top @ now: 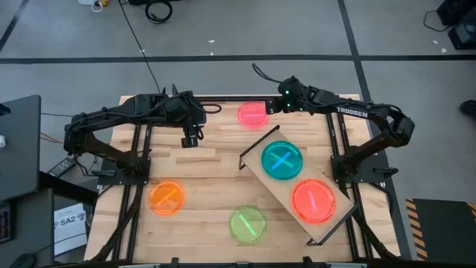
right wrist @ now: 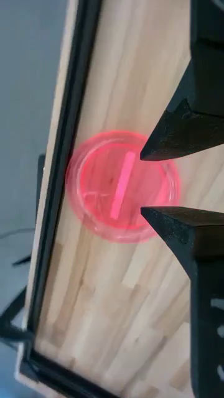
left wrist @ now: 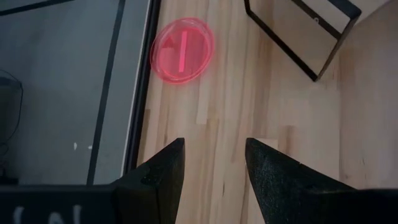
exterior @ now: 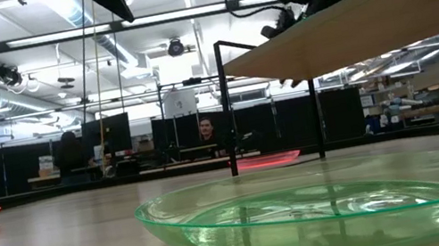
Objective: Place and stack plates onto a shelf
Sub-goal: Stack the pink plate on top of the other pink plate on the shelf
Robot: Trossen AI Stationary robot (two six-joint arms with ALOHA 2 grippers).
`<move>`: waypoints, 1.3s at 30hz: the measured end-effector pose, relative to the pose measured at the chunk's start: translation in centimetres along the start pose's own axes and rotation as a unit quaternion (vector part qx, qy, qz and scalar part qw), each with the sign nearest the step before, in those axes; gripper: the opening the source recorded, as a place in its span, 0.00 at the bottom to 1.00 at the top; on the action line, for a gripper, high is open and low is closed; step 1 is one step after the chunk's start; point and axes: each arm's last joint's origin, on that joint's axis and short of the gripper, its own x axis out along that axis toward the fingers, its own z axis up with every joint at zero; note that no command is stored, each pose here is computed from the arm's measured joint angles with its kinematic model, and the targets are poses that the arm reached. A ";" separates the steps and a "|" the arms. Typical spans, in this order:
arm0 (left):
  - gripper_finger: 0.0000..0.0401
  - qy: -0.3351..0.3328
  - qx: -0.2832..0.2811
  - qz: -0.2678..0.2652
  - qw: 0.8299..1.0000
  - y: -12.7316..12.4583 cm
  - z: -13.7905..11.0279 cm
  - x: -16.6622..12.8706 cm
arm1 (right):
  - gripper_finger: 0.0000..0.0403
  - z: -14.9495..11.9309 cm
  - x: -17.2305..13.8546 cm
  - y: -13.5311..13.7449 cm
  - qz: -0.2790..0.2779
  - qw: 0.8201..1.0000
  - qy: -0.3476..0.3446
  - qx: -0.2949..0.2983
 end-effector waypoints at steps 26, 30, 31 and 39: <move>0.44 0.007 -0.042 -0.052 0.998 7.1 -3.7 0.5 | 0.34 -4.6 5.3 -2.1 -0.061 0.992 0.041 0.099; 0.44 -0.020 -0.049 -0.072 0.996 7.9 -3.8 0.6 | 0.34 -5.0 6.0 -2.3 -0.016 0.994 0.005 0.108; 0.44 -0.025 -0.051 -0.072 0.996 8.0 -3.8 0.6 | 0.34 -5.2 6.1 -2.5 -0.014 0.994 0.002 0.111; 0.44 -0.025 -0.057 -0.067 0.996 8.5 -4.0 0.6 | 0.34 -6.7 6.7 -4.5 -0.037 0.988 0.001 0.152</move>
